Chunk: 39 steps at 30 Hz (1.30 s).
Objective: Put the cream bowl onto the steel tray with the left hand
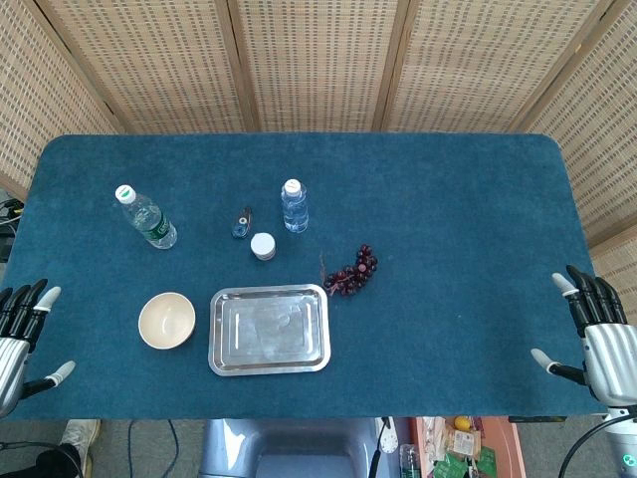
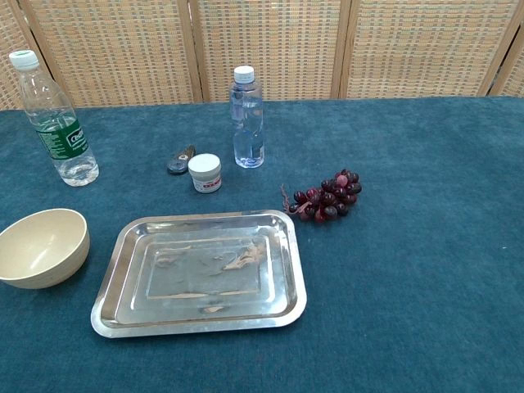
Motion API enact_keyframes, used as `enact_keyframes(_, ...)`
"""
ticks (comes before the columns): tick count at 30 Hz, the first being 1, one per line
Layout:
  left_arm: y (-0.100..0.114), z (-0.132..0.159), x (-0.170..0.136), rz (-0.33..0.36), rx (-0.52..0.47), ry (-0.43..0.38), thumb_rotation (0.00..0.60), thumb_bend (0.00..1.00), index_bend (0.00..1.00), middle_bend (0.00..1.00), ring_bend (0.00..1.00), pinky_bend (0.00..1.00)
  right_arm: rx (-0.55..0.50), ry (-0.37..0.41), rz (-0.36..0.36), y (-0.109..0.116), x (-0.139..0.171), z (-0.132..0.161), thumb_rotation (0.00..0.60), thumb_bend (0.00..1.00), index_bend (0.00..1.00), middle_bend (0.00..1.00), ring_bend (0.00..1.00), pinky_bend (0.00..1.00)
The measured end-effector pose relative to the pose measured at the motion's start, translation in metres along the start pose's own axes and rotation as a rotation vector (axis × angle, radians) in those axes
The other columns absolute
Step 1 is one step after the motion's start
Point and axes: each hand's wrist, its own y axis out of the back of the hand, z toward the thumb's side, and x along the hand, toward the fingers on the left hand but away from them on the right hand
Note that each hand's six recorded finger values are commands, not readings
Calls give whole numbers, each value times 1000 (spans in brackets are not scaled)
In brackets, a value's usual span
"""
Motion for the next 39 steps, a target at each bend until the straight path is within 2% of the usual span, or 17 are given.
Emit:
enact_keyframes(8, -2, 1, 0, -12, -4, -7, 600, 0, 0, 0, 0, 0, -3, -1, 4, -1, 0, 0, 600, 0, 55, 0, 0, 0)
enact_keyframes(11, -8, 2, 1, -36, -3, -17, 600, 0, 47, 0, 0, 0, -5, -1, 6, -1, 0, 0, 600, 0, 54, 0, 0, 0)
enact_keyframes(16, -31, 6, 11, -114, 1, -43, 600, 27, 245, 0, 0, 0, -5, -2, 14, -3, -2, 0, 600, 0, 55, 0, 0, 0)
enact_keyframes(19, -58, 17, 21, -185, -14, -91, 600, 94, 333, 0, 0, 0, -9, -12, 15, -3, -3, -2, 600, 0, 54, 0, 0, 0)
enact_keyframes(25, -107, 36, 39, -285, 9, -183, 600, 162, 385, 0, 0, 0, -13, -18, 17, -3, -4, -4, 600, 0, 55, 0, 0, 0)
enact_keyframes(36, -133, 44, 57, -313, 55, -186, 600, 296, 429, 0, 0, 0, -9, -16, 30, -6, -4, -3, 600, 0, 54, 0, 0, 0)
enact_keyframes(39, -137, 46, 61, -321, 71, -188, 600, 301, 439, 0, 0, 0, -10, -18, 32, -7, -5, -4, 600, 0, 55, 0, 0, 0)
